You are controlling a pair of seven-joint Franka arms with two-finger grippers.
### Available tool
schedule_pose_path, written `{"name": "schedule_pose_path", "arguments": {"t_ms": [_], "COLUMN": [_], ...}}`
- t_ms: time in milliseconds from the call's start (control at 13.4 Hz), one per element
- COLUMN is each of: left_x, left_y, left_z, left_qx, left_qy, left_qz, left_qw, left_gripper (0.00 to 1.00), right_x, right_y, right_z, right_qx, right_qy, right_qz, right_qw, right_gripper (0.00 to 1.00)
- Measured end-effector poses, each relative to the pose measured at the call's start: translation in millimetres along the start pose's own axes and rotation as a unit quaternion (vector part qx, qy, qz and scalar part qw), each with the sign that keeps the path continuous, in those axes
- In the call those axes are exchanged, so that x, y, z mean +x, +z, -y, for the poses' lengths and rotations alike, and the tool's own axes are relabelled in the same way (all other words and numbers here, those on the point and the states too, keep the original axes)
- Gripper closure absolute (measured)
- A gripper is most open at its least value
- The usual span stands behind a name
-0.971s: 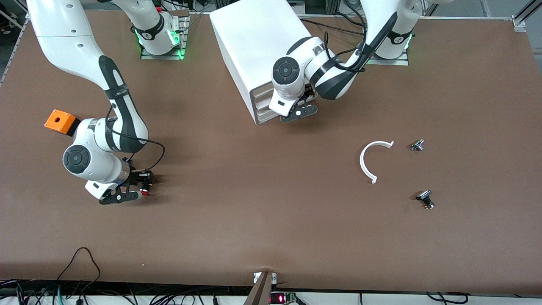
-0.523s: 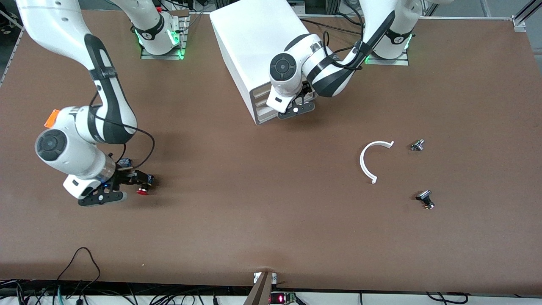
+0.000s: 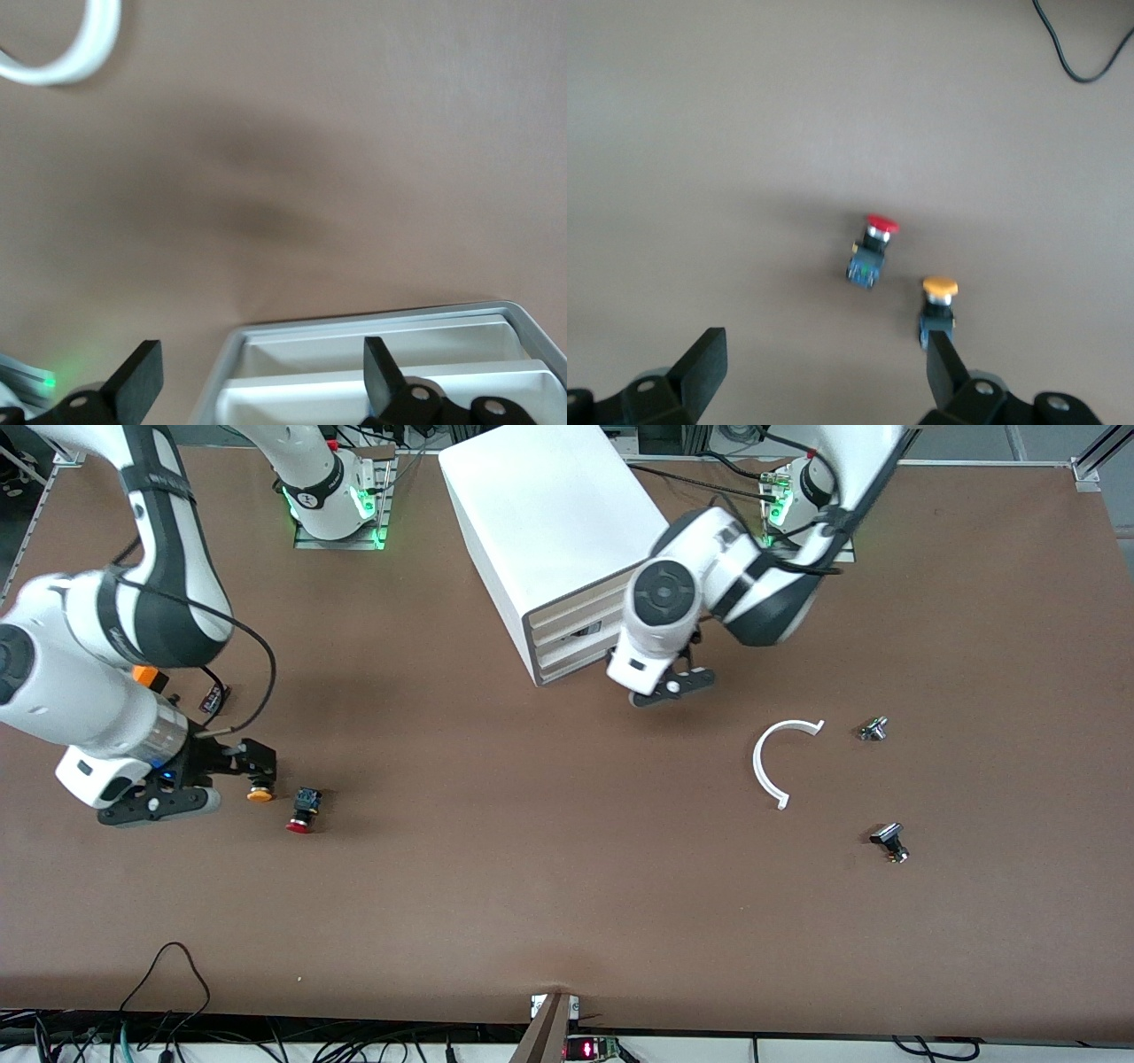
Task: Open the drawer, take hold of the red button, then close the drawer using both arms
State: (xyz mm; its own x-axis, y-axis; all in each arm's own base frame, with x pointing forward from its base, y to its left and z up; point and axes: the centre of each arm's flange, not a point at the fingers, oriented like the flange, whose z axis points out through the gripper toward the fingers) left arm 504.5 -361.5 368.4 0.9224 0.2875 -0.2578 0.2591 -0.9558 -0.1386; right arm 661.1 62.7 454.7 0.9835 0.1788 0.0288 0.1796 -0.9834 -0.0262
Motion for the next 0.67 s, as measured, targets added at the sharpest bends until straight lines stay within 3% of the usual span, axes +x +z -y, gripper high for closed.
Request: {"name": "schedule_pose_path", "arguments": {"t_ms": [448, 672], "left_x": [56, 73], "left_y": [-123, -159], "left_z": [119, 167], "left_qx": [-0.020, -0.006], "left_qy": [0.084, 0.127], "left_qz": [-0.024, -0.031], "left_qw": [0.996, 0.991], "left_gripper": [0.00, 0.00], "right_x": [-46, -70], "right_y": [-105, -141], "right_z": [1, -8], "right_qx": [0.007, 0.010], "right_qy": [0.040, 0.048], "right_qz": [0.009, 0.009], "right_qw": [0.999, 0.999], "right_gripper": [0.00, 0.00]}}
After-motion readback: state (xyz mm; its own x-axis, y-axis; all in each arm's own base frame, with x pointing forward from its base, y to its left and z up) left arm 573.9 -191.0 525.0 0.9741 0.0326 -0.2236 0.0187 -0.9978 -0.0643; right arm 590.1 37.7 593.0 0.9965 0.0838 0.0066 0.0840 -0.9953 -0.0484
